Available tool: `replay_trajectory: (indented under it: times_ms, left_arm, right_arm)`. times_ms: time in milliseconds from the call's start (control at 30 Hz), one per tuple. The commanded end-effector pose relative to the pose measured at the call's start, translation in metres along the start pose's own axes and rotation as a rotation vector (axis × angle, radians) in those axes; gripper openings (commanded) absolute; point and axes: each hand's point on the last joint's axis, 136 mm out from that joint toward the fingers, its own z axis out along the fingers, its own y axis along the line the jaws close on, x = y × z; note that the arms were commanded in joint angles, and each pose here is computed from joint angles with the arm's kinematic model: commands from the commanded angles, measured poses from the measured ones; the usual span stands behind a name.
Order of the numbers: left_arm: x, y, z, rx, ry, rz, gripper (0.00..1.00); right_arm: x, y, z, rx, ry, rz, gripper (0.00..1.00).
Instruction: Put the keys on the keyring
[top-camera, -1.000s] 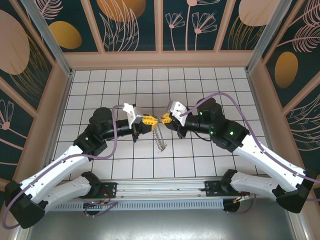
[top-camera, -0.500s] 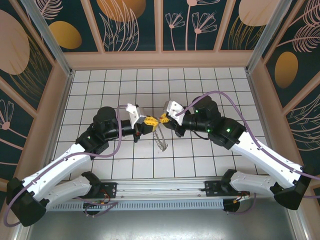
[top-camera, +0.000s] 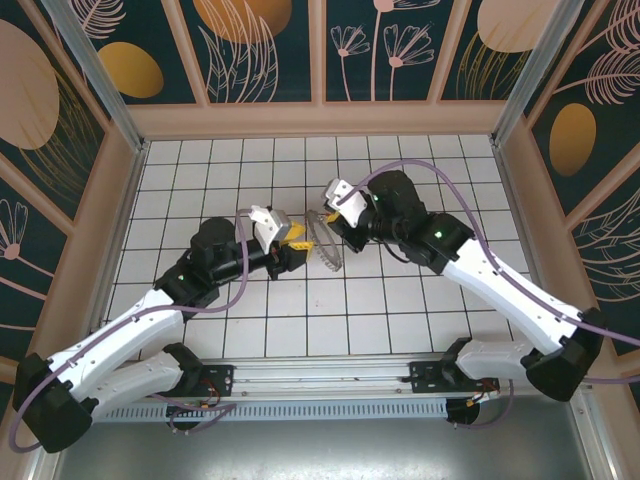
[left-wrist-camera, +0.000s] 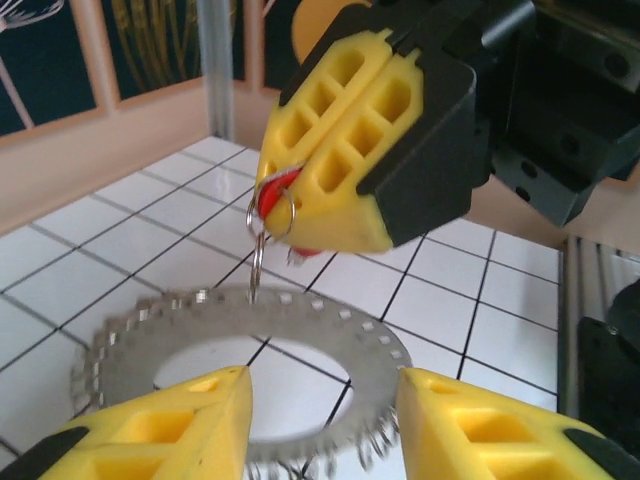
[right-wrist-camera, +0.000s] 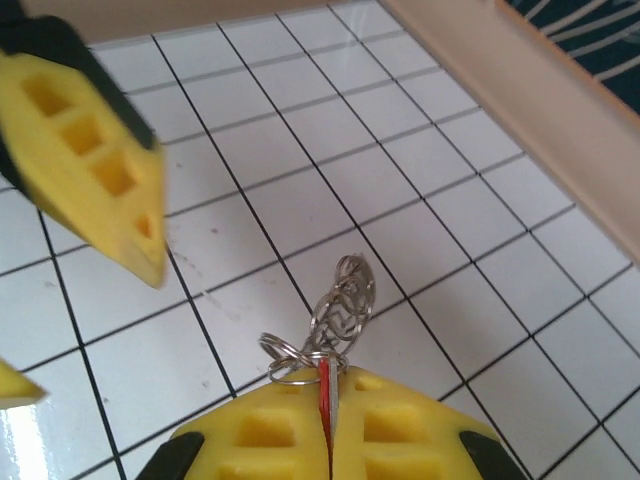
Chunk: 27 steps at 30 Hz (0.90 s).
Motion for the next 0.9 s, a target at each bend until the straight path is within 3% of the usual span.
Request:
replay_trajectory:
  times_ms: [0,167,400,600,867]
  left_arm:
    - [-0.001,0.018,-0.006,-0.111,-0.054,-0.056,0.45]
    - [0.018,0.032,-0.011,-0.198,-0.043,-0.113,0.48]
    - [0.042,0.056,-0.021,-0.345,-0.039,-0.2,0.55]
    - [0.049,0.061,-0.03,-0.389,-0.049,-0.227,0.79]
    - [0.052,0.065,-0.037,-0.424,-0.055,-0.241,0.87]
  right_arm:
    - [0.003,-0.019,0.008,0.039,0.054,0.037,0.0]
    - [0.013,-0.038,0.034,0.04,0.127,0.082,0.0]
    - [0.007,-0.057,0.075,0.0,0.131,0.138,0.0]
    - [-0.002,-0.068,0.115,-0.039,0.105,0.196,0.0]
    - [0.014,-0.081,0.154,-0.069,0.116,0.291,0.0]
